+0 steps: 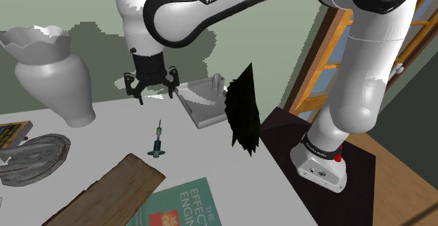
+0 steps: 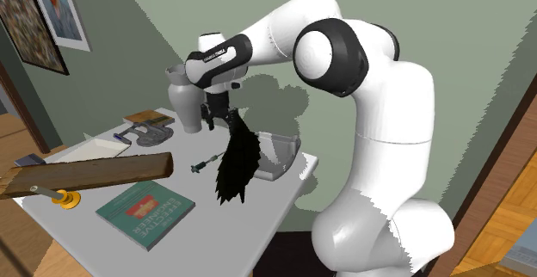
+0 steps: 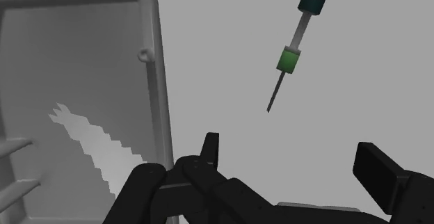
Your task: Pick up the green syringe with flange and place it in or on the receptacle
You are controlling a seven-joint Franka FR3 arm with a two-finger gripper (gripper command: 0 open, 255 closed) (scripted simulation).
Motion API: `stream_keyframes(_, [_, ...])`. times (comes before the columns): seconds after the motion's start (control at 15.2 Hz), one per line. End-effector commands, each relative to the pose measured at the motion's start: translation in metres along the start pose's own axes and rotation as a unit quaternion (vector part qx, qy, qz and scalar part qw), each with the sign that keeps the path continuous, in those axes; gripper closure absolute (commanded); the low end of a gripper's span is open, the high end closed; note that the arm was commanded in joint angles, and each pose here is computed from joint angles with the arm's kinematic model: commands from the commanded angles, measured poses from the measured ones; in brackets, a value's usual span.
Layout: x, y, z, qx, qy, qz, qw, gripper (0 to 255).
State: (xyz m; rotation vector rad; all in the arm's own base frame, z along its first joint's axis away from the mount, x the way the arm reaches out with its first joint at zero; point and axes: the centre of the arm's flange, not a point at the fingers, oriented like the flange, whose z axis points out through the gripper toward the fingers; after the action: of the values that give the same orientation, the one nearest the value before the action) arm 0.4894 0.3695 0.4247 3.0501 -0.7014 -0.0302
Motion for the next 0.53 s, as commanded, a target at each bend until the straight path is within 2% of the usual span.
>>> stream_keyframes(0.0, [-0.015,-0.003,0.02,-0.003,-0.006,0.048,0.9988,0])
stream_keyframes(0.26, [-0.044,-0.018,0.057,-0.01,-0.018,0.136,0.9904,0])
stream_keyframes(0.46, [-0.044,-0.018,0.073,-0.01,-0.018,0.136,0.9904,0])
